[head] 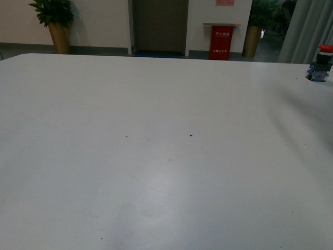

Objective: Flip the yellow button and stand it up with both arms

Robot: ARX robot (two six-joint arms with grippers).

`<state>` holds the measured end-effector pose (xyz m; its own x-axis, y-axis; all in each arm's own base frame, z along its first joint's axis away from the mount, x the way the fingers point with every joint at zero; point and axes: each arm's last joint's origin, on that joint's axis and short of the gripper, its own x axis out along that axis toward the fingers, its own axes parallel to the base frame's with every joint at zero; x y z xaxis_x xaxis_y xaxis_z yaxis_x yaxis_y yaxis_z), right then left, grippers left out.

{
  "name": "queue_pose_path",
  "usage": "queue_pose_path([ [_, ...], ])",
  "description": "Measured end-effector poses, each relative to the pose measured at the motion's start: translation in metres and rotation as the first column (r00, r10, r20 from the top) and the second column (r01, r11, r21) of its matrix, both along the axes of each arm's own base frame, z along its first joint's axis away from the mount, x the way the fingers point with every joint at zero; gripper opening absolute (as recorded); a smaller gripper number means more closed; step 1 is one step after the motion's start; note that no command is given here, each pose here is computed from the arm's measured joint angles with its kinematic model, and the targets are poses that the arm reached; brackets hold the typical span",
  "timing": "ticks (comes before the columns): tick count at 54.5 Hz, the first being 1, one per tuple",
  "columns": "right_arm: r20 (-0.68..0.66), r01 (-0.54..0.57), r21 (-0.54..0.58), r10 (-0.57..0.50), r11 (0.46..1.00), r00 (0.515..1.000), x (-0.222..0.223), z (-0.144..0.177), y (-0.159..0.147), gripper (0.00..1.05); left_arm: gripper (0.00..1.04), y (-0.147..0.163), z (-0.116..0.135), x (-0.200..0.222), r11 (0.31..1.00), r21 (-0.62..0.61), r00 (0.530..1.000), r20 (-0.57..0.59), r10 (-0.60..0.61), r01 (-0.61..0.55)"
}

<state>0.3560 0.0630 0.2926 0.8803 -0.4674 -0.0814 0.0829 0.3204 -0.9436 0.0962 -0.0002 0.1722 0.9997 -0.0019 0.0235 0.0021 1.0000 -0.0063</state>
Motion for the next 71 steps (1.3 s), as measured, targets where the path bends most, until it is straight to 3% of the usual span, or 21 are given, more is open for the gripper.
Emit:
queue_pose_path([
  [21,-0.019,0.109,0.074,-0.108,0.991,0.994,0.011,-0.016,0.004,0.04,0.98,0.0,0.0,0.0,1.0,0.0,1.0,0.0,0.0,0.0],
  [34,-0.026,0.121,0.069,-0.119,0.99,0.993,0.024,-0.026,0.011,0.04,0.98,0.0,0.0,0.0,1.0,0.0,1.0,0.0,0.0,0.0],
  [55,-0.05,0.222,0.063,-0.219,0.973,0.974,0.041,-0.038,-0.007,0.04,0.98,0.0,0.0,0.0,1.0,0.0,1.0,0.0,0.0,0.0],
  [71,-0.039,0.229,0.049,-0.227,0.972,0.973,0.046,-0.046,-0.007,0.04,0.98,0.0,0.0,0.0,1.0,0.0,1.0,0.0,0.0,0.0],
])
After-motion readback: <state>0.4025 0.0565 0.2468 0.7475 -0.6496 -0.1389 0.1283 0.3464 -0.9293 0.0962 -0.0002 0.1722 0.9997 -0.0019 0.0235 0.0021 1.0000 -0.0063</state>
